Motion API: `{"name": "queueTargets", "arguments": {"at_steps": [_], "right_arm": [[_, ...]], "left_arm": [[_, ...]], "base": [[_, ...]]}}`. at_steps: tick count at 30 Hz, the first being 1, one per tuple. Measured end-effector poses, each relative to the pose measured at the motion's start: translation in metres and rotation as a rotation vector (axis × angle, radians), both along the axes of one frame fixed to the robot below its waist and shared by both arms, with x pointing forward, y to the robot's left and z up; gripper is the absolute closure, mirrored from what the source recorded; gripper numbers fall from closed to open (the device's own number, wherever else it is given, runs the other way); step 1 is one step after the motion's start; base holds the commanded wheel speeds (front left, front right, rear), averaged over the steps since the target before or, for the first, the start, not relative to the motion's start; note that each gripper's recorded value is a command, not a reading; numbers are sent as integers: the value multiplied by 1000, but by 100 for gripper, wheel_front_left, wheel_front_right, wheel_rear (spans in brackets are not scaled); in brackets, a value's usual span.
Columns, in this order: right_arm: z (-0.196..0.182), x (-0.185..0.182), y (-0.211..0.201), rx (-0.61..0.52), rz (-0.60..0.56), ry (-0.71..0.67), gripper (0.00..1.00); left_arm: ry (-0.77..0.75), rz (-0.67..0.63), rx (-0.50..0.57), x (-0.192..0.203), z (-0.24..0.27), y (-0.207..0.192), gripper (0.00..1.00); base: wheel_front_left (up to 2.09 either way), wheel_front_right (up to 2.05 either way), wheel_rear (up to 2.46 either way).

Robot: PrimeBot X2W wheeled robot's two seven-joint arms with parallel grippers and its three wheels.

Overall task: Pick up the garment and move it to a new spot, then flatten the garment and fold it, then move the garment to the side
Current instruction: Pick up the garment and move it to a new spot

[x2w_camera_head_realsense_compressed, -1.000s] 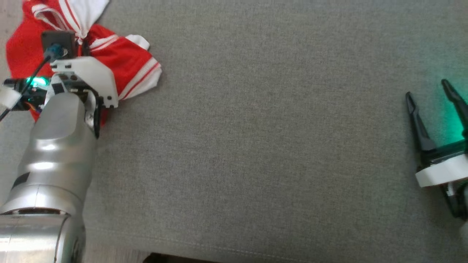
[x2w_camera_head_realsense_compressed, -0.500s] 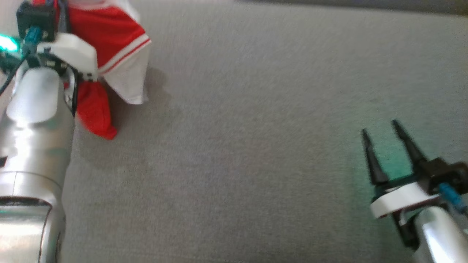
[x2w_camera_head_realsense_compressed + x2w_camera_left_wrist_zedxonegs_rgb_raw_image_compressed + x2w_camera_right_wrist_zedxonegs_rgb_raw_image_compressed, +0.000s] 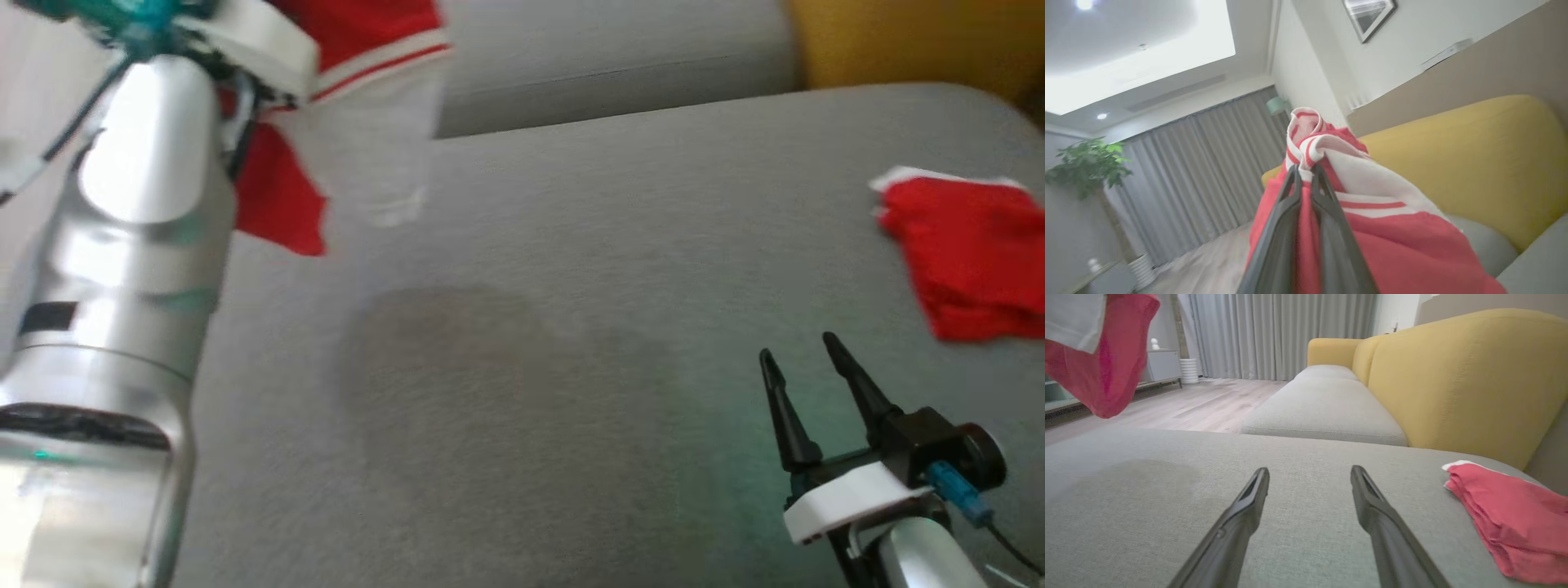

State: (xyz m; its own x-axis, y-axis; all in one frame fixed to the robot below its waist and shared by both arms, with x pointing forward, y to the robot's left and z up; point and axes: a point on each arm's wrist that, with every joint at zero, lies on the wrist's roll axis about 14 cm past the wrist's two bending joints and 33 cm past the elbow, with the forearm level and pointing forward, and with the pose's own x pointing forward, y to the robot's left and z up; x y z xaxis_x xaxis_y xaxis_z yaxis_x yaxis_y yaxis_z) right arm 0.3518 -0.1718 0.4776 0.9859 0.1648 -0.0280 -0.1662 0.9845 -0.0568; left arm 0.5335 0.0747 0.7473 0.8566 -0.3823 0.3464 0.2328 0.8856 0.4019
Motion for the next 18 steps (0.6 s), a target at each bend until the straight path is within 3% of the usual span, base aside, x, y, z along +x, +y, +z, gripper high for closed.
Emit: {"name": "queueTargets", "arguments": {"at_steps": [7,15,16,17,18], "right_arm": [[7,-30,-31,43,-131,-25,0],[-2,-42,-55,65,-240,12,0],[-2,-39,-56,62,-243,14,0],[-1,-35,-56,62,-245,14,0],[0,-32,-56,62,-249,14,0]], "left_arm": [[2,-266,74,-20,-12,-120,100],[308,-533,176,-58,-171,-215,100],[348,-557,182,-64,-192,-220,82],[388,-579,184,-71,-212,-223,0],[427,-597,180,-78,-230,-226,0]], "base": [[0,0,0],[0,0,0],[0,0,0],[0,0,0],[0,0,0]]}}
